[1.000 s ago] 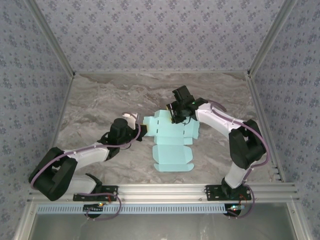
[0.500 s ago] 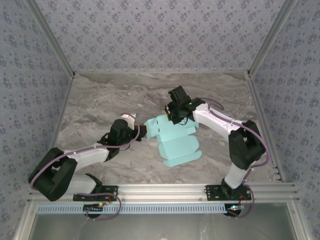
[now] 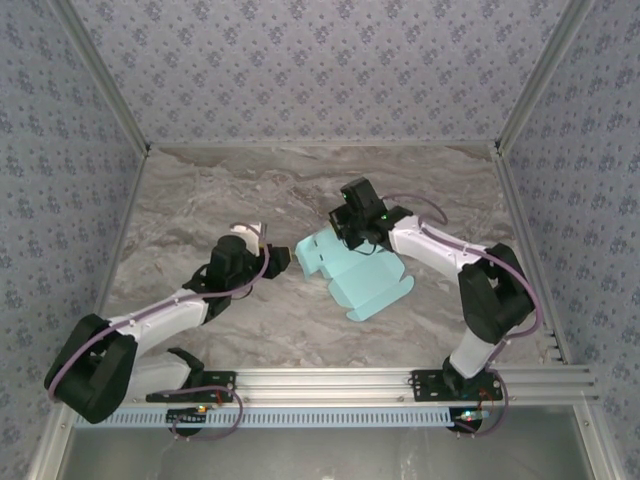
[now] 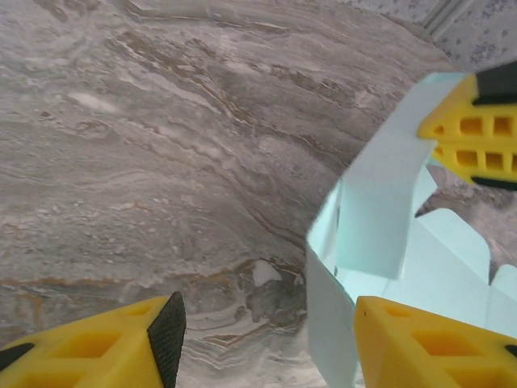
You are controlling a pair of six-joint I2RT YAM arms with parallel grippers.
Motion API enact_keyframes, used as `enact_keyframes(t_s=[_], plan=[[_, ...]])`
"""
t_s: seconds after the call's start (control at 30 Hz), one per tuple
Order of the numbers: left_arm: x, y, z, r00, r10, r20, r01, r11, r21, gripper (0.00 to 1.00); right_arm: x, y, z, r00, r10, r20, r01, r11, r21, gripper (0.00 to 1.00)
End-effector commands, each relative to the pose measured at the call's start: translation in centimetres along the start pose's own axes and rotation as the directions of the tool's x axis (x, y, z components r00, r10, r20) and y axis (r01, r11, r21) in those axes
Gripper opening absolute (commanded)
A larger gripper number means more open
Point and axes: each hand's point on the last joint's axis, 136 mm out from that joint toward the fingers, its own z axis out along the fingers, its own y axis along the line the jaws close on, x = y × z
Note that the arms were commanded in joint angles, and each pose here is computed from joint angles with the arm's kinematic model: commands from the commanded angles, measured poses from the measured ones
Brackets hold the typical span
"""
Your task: Fold the paper box
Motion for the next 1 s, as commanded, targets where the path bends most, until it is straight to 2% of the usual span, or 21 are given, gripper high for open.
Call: enact_keyframes(t_s=[0.0,0.03,0.07,0.1,0.47,0.57,0.8,0.97], plan=[[-0.3,0.4,0.0,0.997,0.082,0.013,-0.082,0.996,-0.019,0.60,0.0,2.0,-0.6,0.996,-0.086,-0.036,0.078,0.982,-0.172,0.01],[-0.2,0.5,0.0,0.996,0.090,0.021,-0.089,0.996,-0.016,0.60,0.0,1.9,-0.6,0.993,-0.105,-0.050,0.093,0.974,-0.204,0.01],[0.0,0.5,0.0,0.995,0.096,0.025,-0.096,0.995,-0.011,0.67,0.1,1.9,-0.8,0.991,-0.120,-0.062,0.103,0.968,-0.227,0.01],[0.0,0.3,0.1,0.993,0.110,0.036,-0.110,0.994,0.003,0.69,0.0,1.9,-0.9,0.988,-0.138,-0.067,0.118,0.961,-0.248,0.01],[2.1,-4.6,2.7,0.947,0.303,0.103,-0.319,0.917,0.240,0.65,-0.7,2.7,-3.4,0.973,-0.221,-0.069,0.156,0.843,-0.514,0.00],[2.6,-4.8,3.6,0.942,0.311,0.125,-0.334,0.906,0.261,0.62,-0.5,2.5,-3.6,0.967,-0.247,-0.063,0.177,0.828,-0.532,0.00],[2.2,-4.7,5.6,0.945,0.303,0.122,-0.325,0.914,0.243,0.61,-0.9,0.6,-3.1,0.972,-0.224,-0.071,0.150,0.825,-0.545,0.00],[3.1,-5.8,6.9,0.929,0.358,0.097,-0.371,0.891,0.262,0.55,-0.8,-0.7,-2.7,0.972,-0.225,-0.065,0.158,0.835,-0.528,0.00]])
